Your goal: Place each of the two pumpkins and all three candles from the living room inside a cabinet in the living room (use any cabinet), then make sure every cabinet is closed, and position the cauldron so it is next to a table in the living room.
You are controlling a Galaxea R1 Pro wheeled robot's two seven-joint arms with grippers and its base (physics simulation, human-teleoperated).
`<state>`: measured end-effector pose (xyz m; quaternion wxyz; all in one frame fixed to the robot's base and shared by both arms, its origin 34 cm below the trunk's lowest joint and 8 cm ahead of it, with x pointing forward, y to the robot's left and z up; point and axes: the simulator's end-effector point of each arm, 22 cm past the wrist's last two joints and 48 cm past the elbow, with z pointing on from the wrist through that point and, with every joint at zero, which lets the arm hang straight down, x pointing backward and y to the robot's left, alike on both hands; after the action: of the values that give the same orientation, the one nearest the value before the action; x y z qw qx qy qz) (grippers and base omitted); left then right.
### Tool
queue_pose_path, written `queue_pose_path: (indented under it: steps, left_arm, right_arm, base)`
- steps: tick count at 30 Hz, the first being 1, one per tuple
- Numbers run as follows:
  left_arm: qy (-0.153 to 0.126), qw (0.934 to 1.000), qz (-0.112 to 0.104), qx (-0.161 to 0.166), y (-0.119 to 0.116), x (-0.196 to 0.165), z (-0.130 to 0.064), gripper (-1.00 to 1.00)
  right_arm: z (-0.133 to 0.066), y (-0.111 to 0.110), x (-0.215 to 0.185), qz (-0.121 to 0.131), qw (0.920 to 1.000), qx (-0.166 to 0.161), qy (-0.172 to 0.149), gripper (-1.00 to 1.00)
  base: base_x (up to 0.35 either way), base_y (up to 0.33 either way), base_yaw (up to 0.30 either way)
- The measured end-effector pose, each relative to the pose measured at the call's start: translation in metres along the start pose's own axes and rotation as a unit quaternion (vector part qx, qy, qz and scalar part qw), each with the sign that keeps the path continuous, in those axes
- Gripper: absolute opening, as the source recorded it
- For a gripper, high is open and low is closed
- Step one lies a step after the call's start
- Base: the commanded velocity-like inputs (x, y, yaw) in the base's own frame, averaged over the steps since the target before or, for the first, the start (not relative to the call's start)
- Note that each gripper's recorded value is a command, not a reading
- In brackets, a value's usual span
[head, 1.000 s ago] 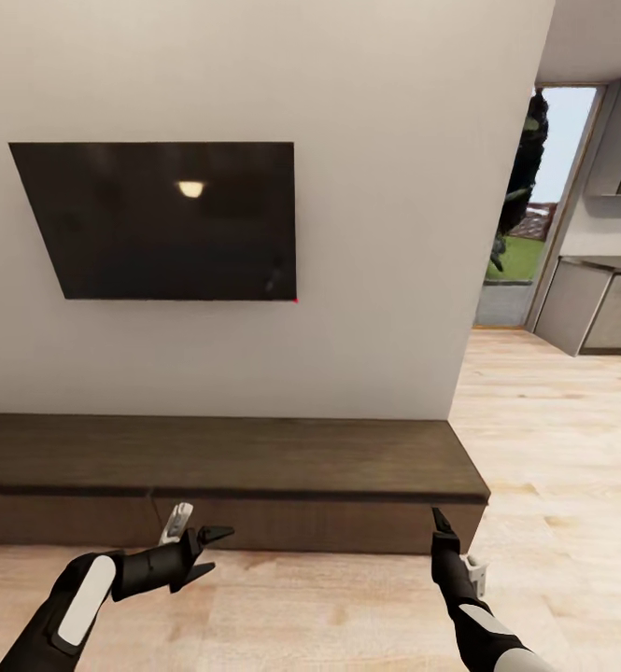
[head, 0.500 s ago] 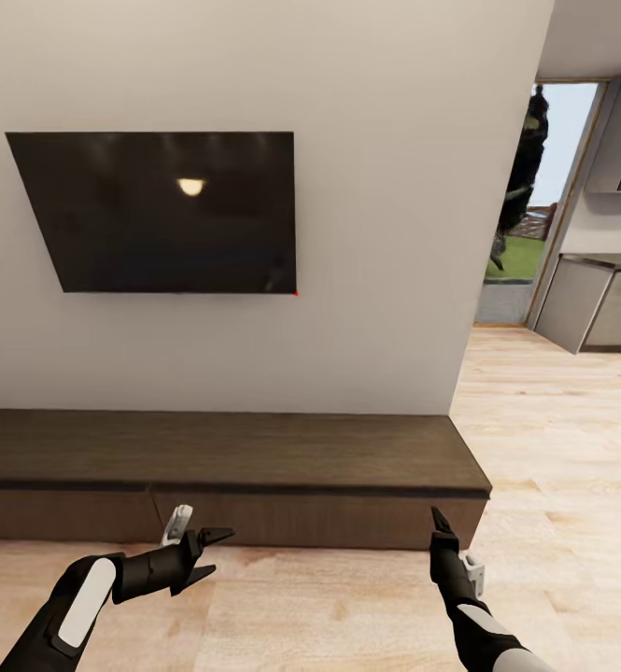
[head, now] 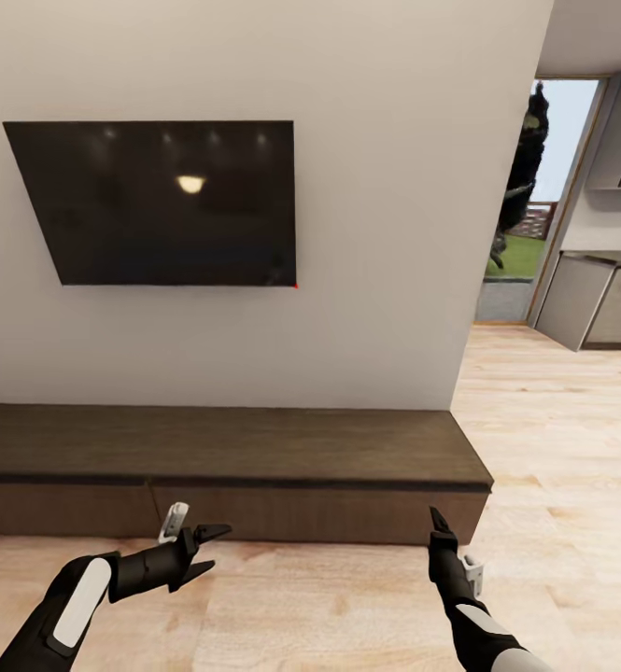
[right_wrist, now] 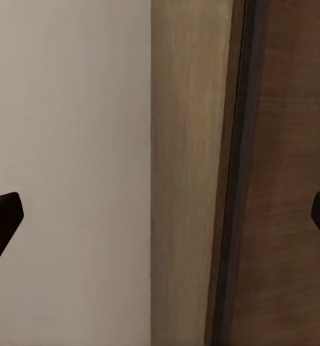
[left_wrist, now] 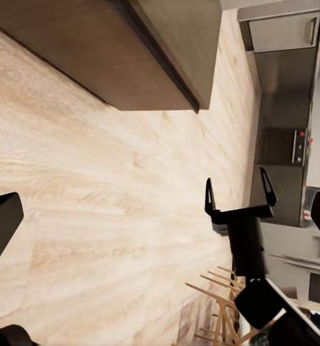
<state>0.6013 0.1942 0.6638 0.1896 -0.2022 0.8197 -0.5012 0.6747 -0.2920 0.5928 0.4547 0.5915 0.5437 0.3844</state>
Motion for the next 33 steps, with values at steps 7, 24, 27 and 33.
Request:
queue_pose_path:
  steps: [7, 24, 27, 33]
  left_arm:
    - [-0.001, 1.0000, 0.002, 0.005, 0.011, 0.001, 0.002, 1.00]
    - [-0.002, 1.0000, 0.002, 0.006, 0.042, 0.009, 0.013, 1.00]
    - [-0.002, 1.0000, 0.003, 0.006, 0.048, 0.010, 0.015, 1.00]
    - [-0.002, 1.0000, 0.003, 0.006, 0.060, 0.013, 0.019, 1.00]
  right_arm:
    - [0.002, -0.015, -0.003, 0.001, 1.0000, 0.002, -0.002, 1.00]
    - [0.007, -0.048, -0.006, -0.002, 1.0000, -0.001, -0.004, 1.00]
    - [0.008, -0.054, -0.006, -0.002, 1.0000, -0.002, -0.004, 1.00]
    - [0.009, -0.065, -0.004, -0.002, 1.0000, -0.004, -0.002, 1.00]
  base:
    - [0.000, 0.000, 0.000]
    - [0.000, 0.000, 0.000]
    - [0.000, 0.000, 0.000]
    - [0.000, 0.000, 0.000]
